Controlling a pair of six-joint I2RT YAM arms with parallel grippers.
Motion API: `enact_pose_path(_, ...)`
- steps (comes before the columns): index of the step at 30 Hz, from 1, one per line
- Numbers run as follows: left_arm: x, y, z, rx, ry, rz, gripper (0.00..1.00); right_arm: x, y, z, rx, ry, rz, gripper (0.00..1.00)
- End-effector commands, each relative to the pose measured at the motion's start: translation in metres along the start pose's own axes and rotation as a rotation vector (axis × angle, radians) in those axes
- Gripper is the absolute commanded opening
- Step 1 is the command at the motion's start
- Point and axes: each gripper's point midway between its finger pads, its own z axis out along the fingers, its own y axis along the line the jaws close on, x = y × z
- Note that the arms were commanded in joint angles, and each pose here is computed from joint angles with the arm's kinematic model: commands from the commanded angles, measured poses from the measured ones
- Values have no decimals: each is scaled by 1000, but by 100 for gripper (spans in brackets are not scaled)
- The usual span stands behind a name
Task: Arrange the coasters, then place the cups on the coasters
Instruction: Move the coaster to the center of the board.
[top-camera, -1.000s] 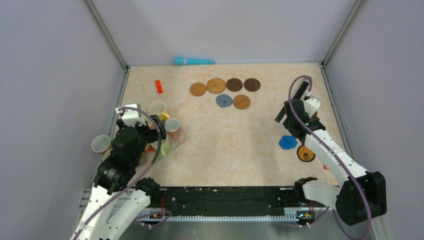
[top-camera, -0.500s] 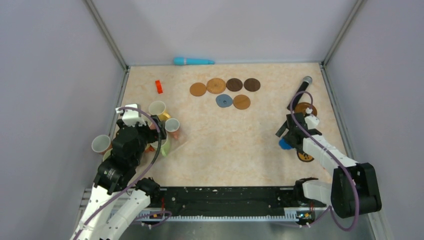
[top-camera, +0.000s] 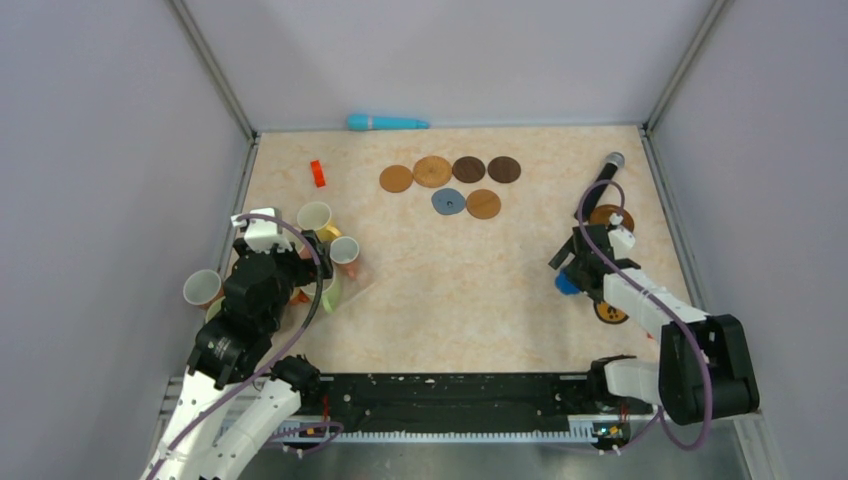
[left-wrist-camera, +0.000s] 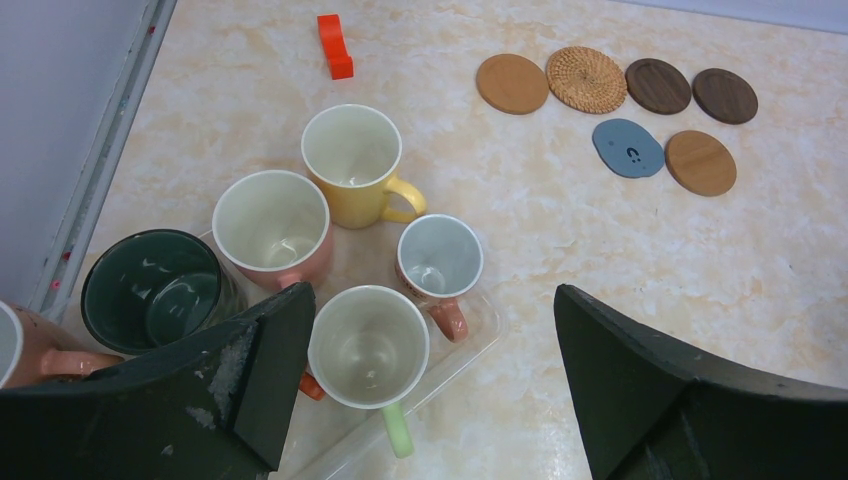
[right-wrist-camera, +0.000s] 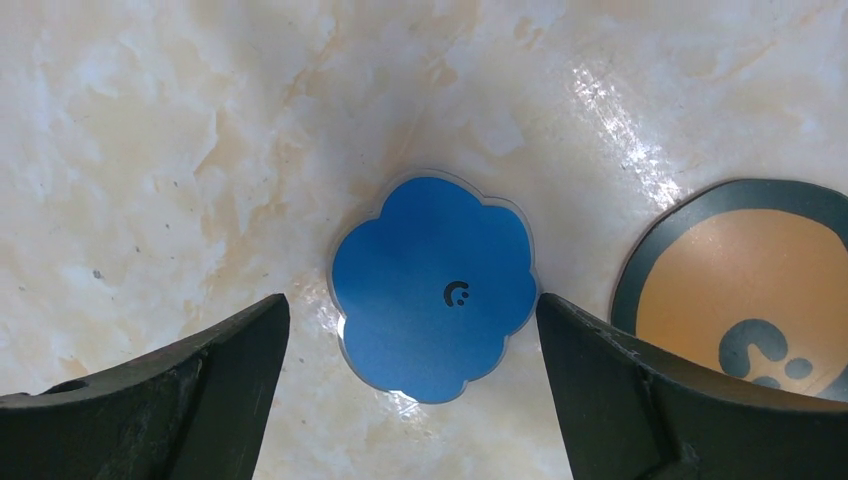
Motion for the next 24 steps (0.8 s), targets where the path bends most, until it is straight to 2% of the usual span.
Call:
enact_pose_path(1,-8,-4,0,18,-38,-18,94,0,2,6,-14,10,13,93)
enact_pose_path(4,-8,-4,0,18,-38,-18,94,1,5,6,-31,28,-2,90)
enact_pose_path(13,-8,-5,0,25,-38,-20,94,24,23,9,-135,166,-128,74)
enact_pose_path(24,-7,-6,1,28,-33,-17,94,46,40,22,-228,249,-339,68)
